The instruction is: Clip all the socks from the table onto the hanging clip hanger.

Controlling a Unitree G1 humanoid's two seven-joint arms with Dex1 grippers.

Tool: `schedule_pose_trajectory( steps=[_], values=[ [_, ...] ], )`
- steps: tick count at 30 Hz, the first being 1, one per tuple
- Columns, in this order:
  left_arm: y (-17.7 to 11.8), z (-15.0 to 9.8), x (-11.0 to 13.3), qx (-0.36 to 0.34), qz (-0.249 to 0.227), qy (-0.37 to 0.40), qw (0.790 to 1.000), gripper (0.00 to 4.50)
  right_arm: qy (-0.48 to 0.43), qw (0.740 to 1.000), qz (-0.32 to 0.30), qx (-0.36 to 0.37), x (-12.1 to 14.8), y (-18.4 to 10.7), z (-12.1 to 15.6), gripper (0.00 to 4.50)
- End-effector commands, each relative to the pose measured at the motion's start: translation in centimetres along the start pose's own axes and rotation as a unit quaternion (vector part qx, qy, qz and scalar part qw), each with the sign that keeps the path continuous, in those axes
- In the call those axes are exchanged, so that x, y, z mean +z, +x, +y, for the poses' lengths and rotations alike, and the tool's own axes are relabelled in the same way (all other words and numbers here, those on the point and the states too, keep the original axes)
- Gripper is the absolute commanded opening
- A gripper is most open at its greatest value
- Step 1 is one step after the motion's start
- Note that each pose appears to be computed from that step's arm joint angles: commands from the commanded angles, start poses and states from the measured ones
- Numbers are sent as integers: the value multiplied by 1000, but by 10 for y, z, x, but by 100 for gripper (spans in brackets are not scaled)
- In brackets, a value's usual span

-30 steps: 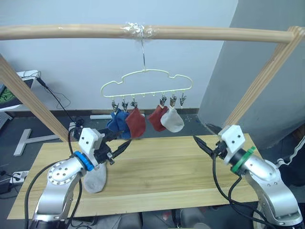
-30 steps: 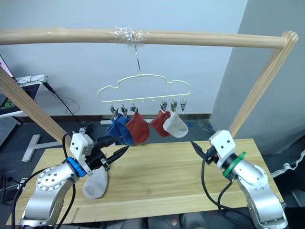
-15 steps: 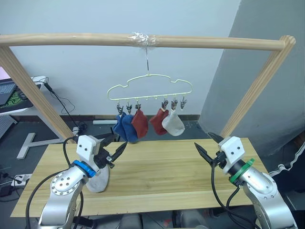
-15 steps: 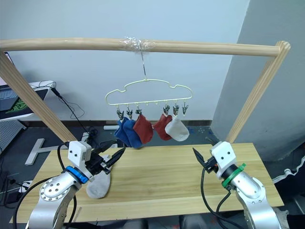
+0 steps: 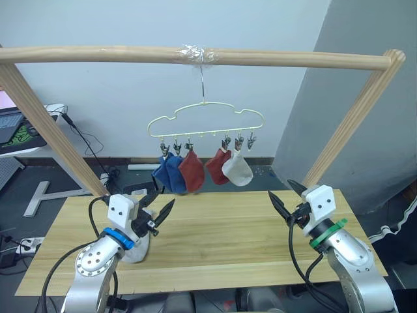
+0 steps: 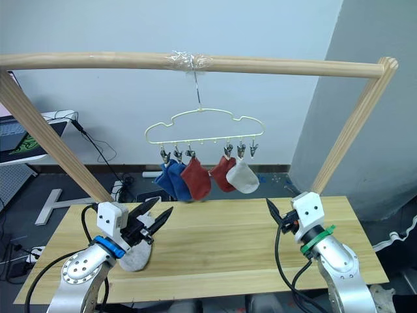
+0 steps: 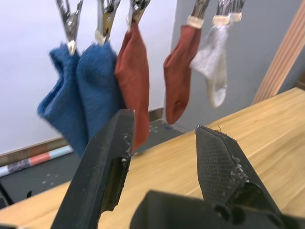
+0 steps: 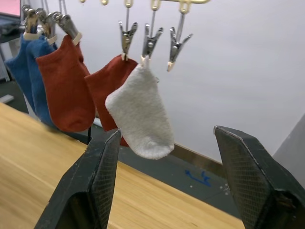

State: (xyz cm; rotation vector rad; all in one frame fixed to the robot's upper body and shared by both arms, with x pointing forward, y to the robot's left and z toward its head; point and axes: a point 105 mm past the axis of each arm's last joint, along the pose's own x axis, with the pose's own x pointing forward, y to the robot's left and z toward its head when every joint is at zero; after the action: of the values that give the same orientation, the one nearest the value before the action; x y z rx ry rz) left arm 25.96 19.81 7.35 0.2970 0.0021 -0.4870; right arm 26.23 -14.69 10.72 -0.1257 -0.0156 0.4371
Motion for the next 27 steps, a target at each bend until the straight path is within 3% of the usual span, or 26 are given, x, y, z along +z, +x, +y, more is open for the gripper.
schedule_pose_trajectory(
  steps=[1,14,18,21,27],
  values=[
    [0,10,11,48,-29,32,998,237,29,999,-19,-31,9,-2,-14,322],
    [14,1,18,57,-36,17,998,237,-9,998,-18,-57,4,-3,-21,322],
    [11,-4,16,34,-29,8,999,345,-12,998,-22,-57,4,-1,-19,445],
    [9,-3,15,39,-28,2,999,438,-17,998,-20,-57,4,-2,-20,450],
    [8,-2,16,45,-34,0,998,445,-19,998,-10,-61,1,0,-23,450]
  ],
)
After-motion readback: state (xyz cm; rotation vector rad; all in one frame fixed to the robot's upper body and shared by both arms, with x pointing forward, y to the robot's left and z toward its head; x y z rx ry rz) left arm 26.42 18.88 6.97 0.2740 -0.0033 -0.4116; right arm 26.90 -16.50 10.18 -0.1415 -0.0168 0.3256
